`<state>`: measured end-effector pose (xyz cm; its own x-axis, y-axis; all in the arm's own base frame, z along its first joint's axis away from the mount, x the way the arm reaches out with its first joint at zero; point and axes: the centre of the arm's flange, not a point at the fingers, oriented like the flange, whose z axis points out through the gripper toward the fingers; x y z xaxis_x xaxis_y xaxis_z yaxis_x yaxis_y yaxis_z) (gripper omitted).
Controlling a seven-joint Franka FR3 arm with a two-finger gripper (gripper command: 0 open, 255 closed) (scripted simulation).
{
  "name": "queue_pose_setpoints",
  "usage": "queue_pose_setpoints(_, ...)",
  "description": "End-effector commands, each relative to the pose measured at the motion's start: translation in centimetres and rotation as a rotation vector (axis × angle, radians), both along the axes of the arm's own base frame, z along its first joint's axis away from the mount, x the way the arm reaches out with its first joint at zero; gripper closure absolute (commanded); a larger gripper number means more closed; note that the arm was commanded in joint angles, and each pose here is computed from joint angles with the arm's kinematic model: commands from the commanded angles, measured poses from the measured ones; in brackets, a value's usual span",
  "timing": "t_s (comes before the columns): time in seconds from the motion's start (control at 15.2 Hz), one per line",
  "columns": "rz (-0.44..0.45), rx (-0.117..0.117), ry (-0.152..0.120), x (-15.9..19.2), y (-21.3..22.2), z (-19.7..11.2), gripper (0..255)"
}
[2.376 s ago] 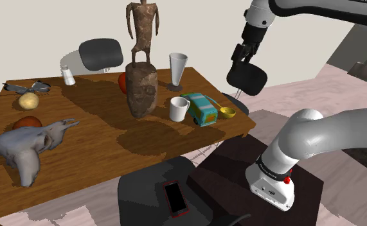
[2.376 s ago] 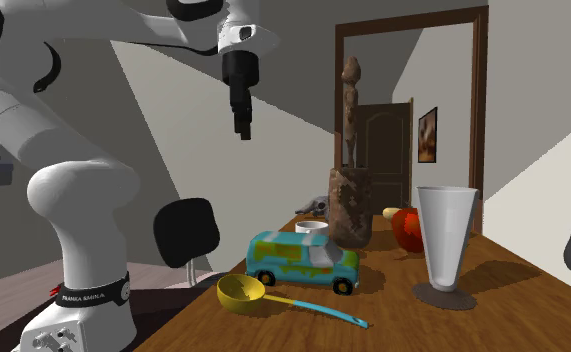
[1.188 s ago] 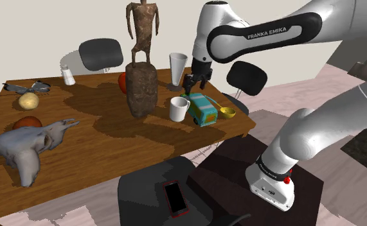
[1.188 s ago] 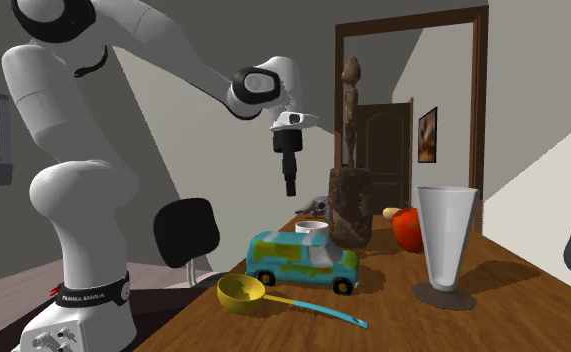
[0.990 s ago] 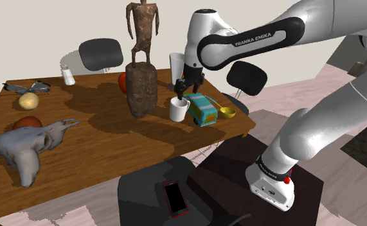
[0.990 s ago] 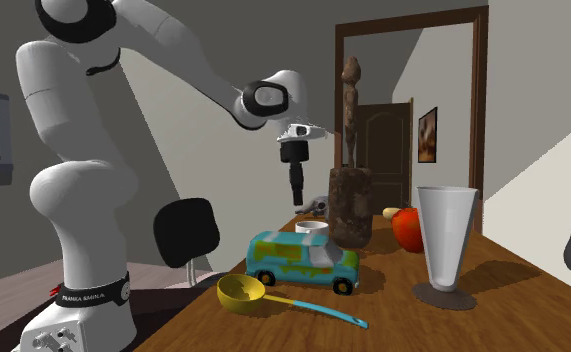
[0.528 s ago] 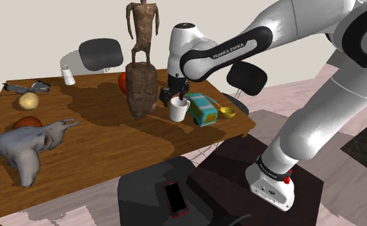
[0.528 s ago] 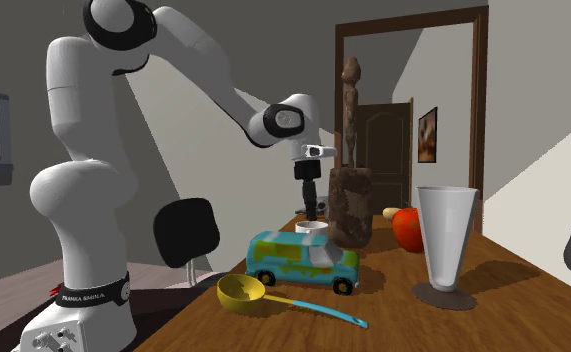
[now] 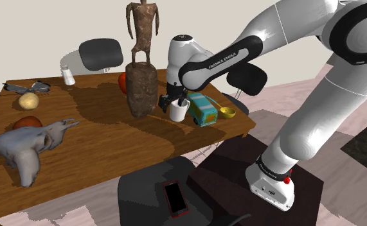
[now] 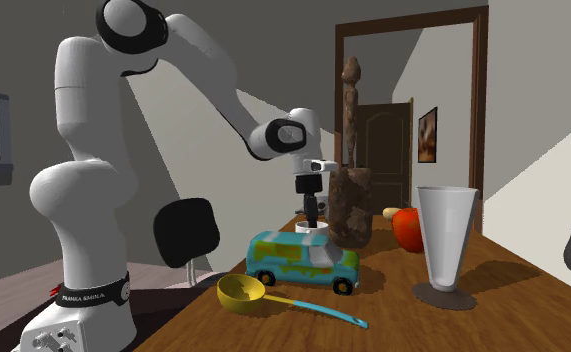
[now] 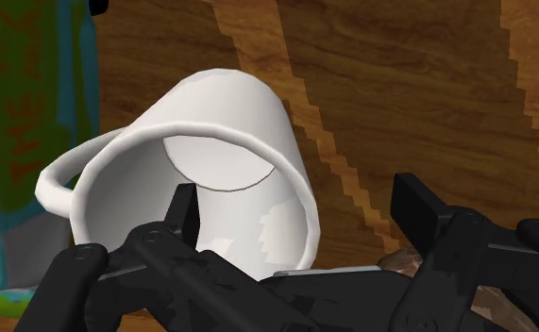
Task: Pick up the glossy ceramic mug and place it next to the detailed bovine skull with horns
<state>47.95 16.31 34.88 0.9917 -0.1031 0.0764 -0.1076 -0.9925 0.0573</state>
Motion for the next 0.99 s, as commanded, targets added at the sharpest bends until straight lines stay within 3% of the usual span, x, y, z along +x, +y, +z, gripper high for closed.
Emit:
queue_pose_setpoints(0.0,0.000,0.000,-0.001,0.05,0.00,-0.10,0)
queue_pose_setpoints(0.33,0.000,0.000,-0.001,0.05,0.00,-0.10,0)
queue_pose_setpoints(0.4,0.000,0.000,-0.001,0.05,0.00,-0.10,255)
queue_pose_setpoints(0.92,0.000,0.000,-0.001,0.05,-0.01,-0.10,255)
